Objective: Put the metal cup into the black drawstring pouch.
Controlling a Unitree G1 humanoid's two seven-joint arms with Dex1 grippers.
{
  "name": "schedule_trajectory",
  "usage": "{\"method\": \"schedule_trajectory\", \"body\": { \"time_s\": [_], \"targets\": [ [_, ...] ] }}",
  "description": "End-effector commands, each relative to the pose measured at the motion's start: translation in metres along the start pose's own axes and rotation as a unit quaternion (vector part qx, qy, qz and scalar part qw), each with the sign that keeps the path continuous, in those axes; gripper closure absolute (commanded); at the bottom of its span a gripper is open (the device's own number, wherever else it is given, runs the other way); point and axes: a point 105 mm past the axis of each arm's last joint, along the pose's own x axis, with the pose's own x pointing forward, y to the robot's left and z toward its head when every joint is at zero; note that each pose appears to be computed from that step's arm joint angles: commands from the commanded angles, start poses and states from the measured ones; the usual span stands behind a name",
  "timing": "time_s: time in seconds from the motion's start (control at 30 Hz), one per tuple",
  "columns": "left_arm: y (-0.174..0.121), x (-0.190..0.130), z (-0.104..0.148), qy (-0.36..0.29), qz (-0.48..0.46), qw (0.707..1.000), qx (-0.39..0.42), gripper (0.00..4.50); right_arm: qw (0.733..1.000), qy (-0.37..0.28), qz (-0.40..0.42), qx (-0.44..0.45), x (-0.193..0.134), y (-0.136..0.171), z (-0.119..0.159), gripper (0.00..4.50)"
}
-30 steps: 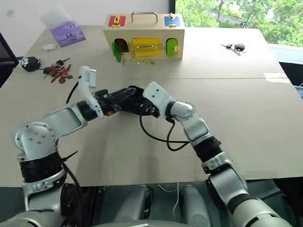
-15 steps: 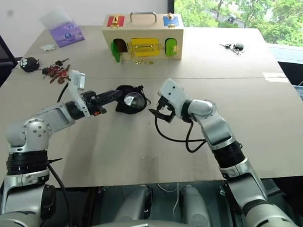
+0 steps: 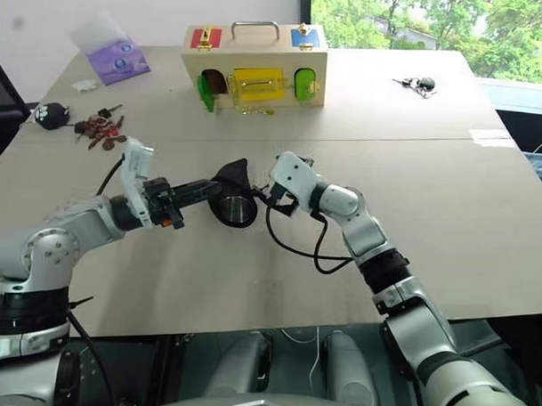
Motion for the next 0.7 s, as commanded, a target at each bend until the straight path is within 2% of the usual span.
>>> {"method": "schedule_trajectory", "body": {
  "time_s": [0.03, 0.13, 0.23, 0.37, 0.47, 0.5, 0.7],
  "targets": [
    [-0.007, -0.006, 0.008, -0.013, -0.005, 1.000, 0.024, 4.50, 0.998, -0.054, 0.025, 0.000, 0.002, 0.009, 0.021, 0.04],
    [-0.008, -0.007, 0.007, -0.012, -0.003, 1.000, 0.025, 4.50, 0.998, -0.046, 0.033, -0.009, 0.006, 0.016, 0.017, 0.04],
    [-0.009, -0.008, 0.006, -0.013, -0.003, 1.000, 0.026, 4.50, 0.998, -0.034, 0.041, -0.015, 0.010, 0.023, 0.009, 0.79],
    [-0.008, -0.010, 0.008, -0.015, 0.000, 1.000, 0.027, 4.50, 0.999, -0.022, 0.031, 0.001, 0.012, 0.025, -0.003, 2.62],
    [-0.004, -0.015, 0.009, -0.018, 0.008, 1.000, 0.025, 4.50, 1.000, -0.017, 0.017, 0.002, 0.009, 0.023, -0.008, 4.20],
    [-0.003, -0.016, 0.010, -0.020, 0.011, 0.999, 0.023, 4.50, 1.000, -0.016, 0.010, 0.003, 0.007, 0.021, -0.009, 4.41],
    [0.004, -0.024, 0.010, -0.019, 0.021, 0.999, 0.023, 4.50, 0.999, 0.005, -0.033, -0.007, -0.017, 0.003, -0.018, 4.41]
  ]
}}
